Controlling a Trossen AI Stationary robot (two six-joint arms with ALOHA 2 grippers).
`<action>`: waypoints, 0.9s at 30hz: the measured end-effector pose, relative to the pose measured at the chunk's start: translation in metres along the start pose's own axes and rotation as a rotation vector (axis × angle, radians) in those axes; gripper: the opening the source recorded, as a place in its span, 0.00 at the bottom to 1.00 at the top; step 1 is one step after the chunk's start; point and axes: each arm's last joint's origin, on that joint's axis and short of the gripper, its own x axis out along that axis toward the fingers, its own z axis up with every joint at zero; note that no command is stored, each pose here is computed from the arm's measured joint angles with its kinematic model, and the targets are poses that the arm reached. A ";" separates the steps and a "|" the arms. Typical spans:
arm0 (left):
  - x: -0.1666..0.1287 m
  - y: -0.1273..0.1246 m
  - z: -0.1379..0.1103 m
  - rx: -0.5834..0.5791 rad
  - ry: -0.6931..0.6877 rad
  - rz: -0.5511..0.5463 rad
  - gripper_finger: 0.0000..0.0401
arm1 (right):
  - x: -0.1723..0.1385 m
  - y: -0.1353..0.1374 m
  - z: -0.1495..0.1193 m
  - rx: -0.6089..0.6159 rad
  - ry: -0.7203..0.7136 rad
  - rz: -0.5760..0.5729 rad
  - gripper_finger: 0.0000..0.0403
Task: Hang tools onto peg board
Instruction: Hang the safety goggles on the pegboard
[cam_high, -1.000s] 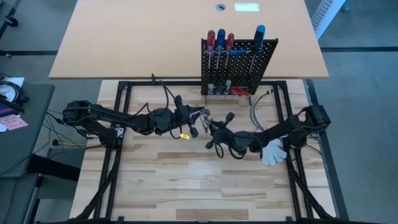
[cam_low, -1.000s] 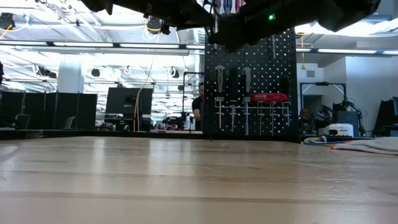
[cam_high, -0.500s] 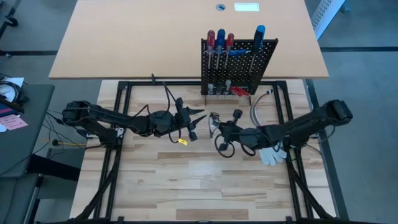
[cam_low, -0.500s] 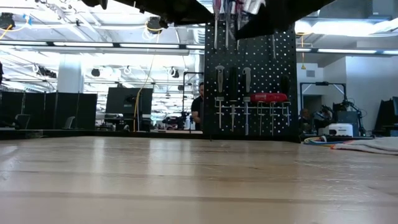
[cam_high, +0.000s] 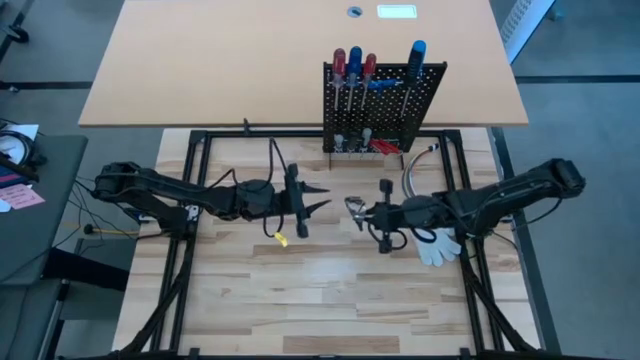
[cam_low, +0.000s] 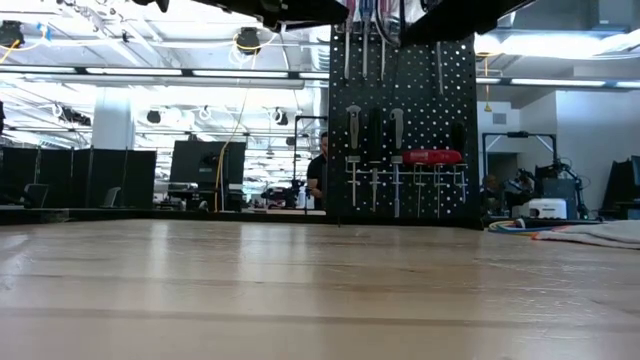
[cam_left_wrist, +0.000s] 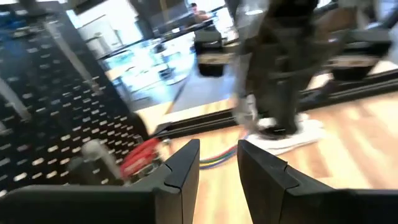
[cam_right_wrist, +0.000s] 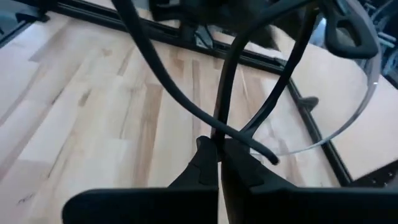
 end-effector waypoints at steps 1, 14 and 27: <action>0.000 0.000 0.000 0.001 -0.005 -0.014 0.26 | 0.000 -0.001 0.000 0.010 0.004 -0.025 0.01; 0.017 -0.027 -0.007 0.142 -0.115 -0.043 0.26 | 0.024 -0.007 0.000 0.115 -0.038 -0.165 0.01; 0.032 -0.036 -0.019 0.054 -0.151 0.193 0.24 | 0.045 0.001 -0.001 0.087 -0.092 -0.182 0.01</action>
